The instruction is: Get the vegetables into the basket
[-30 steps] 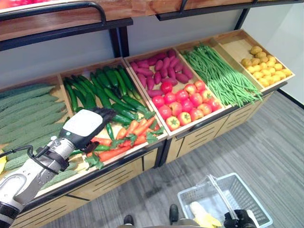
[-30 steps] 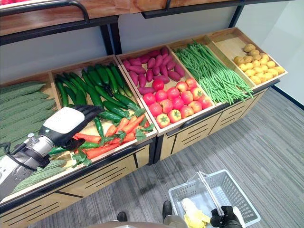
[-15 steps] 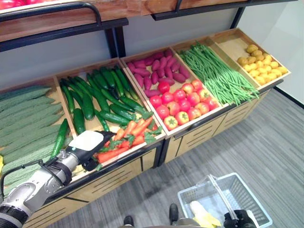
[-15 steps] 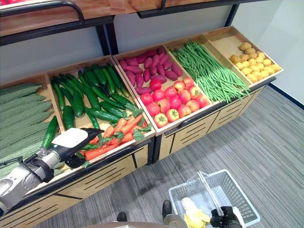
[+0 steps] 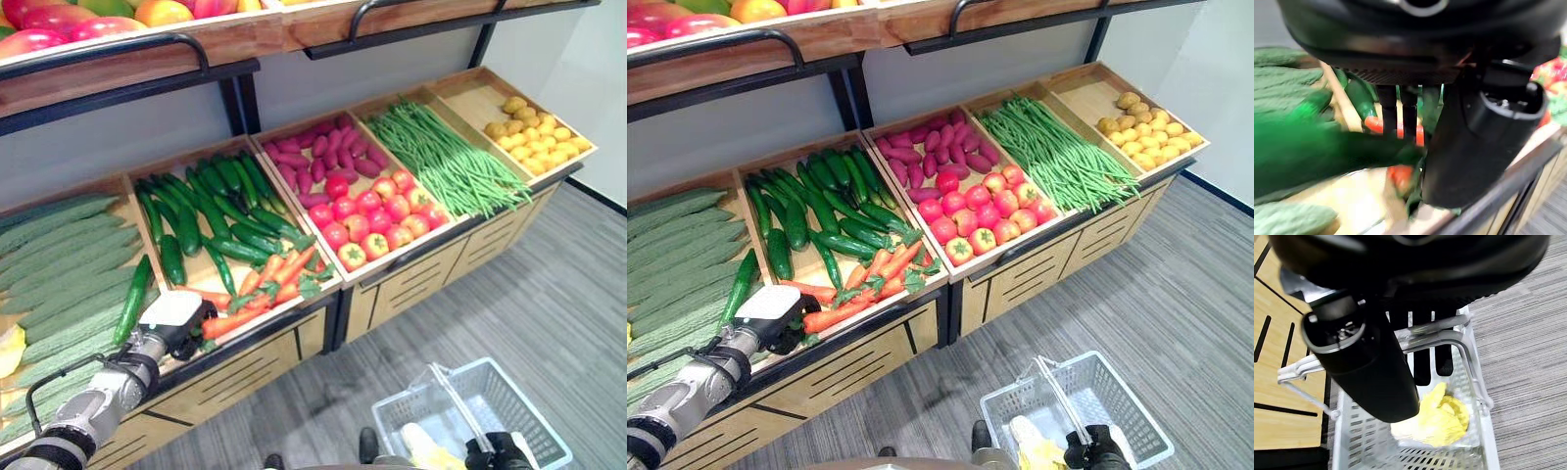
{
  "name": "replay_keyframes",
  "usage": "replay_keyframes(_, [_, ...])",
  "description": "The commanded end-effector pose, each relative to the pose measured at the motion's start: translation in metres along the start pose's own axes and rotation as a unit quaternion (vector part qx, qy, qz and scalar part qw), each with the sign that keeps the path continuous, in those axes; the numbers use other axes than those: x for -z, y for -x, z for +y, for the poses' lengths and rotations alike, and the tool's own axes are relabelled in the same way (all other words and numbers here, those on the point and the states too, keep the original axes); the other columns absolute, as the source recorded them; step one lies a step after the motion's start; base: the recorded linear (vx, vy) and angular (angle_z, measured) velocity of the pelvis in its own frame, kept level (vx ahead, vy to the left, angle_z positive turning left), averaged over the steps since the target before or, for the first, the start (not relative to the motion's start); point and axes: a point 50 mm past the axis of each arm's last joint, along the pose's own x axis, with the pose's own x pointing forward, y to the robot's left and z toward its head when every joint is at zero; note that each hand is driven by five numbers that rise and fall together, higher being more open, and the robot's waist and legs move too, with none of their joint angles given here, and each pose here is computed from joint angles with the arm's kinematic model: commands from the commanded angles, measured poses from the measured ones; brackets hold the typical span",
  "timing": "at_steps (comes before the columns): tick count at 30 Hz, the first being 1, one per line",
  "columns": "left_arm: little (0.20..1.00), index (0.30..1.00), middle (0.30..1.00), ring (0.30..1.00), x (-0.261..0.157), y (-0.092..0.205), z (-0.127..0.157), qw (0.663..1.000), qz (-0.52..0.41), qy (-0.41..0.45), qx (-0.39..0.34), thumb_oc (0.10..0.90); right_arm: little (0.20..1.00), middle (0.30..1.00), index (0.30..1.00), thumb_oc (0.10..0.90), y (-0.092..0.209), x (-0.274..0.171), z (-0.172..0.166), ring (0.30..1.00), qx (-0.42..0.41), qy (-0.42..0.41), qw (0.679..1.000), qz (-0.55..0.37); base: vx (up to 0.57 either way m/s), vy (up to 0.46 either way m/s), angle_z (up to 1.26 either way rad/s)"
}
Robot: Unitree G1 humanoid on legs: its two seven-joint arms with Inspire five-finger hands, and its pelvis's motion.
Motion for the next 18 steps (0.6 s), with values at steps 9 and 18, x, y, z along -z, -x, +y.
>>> replay_keyframes(9, [0.3,0.3,0.3,0.3,0.012,-0.015,0.066,0.988,0.013,-0.036,-0.15,0.4,0.3,0.3,0.3,0.4,-0.007,-0.029,-0.018,0.3,0.049,0.004,0.997,-0.055,0.0,0.002,-0.04])
replay_keyframes(18, [0.3,0.3,0.3,0.3,0.013,-0.005,0.103,0.954,0.022,0.035,-0.296,0.4,0.3,0.3,0.3,0.4,-0.006,-0.027,-0.013,0.3,0.047,-0.005,0.997,-0.055,0.0,-0.003,0.02])
